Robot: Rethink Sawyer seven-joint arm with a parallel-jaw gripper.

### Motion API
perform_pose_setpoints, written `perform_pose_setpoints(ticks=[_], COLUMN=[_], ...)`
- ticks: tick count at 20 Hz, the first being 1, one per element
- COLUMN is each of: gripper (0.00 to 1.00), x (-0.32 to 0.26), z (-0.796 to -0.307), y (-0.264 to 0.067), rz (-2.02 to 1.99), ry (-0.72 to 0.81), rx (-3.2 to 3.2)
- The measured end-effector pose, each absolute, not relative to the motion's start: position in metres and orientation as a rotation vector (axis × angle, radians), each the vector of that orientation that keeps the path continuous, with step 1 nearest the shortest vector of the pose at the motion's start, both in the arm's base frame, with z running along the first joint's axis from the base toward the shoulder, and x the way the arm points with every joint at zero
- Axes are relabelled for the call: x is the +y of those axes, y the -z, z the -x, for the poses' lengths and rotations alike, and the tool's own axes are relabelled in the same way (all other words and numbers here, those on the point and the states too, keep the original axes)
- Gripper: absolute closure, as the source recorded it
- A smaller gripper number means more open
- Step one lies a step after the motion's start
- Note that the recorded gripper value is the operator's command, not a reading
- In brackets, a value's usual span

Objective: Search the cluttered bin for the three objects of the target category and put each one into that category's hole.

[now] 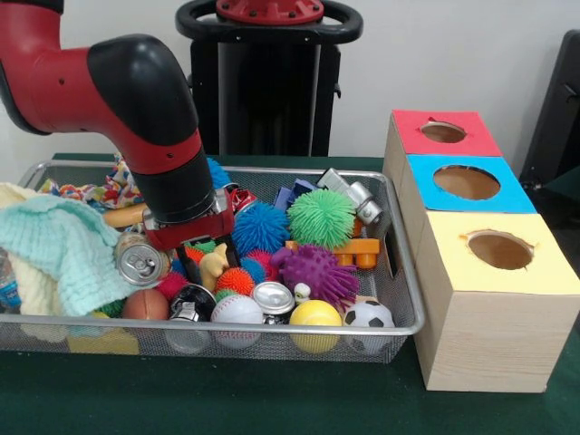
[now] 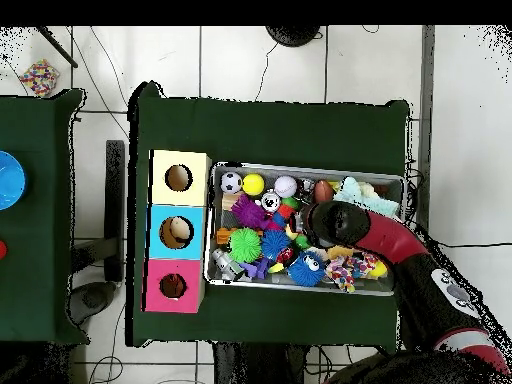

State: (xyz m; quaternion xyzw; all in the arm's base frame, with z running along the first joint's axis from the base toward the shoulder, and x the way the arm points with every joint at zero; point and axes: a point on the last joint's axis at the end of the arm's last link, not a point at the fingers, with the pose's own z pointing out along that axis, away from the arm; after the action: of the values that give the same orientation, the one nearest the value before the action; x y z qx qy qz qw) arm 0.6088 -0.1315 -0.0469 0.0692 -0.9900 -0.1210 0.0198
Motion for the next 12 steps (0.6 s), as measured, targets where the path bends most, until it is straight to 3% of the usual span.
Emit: perform_pose_setpoints(ticks=[4,5,12], gripper=[0.0,1.0,1.0], x=[-0.1313,-0.1313,-0.13], z=[-0.6087,-0.6085,-0.6072], y=[0.047,0.0471,0.0475], rz=[-0.215,-0.216,-0.22], ry=[0.375,0.374,0.371], rx=[-3.071,-3.071,-3.063])
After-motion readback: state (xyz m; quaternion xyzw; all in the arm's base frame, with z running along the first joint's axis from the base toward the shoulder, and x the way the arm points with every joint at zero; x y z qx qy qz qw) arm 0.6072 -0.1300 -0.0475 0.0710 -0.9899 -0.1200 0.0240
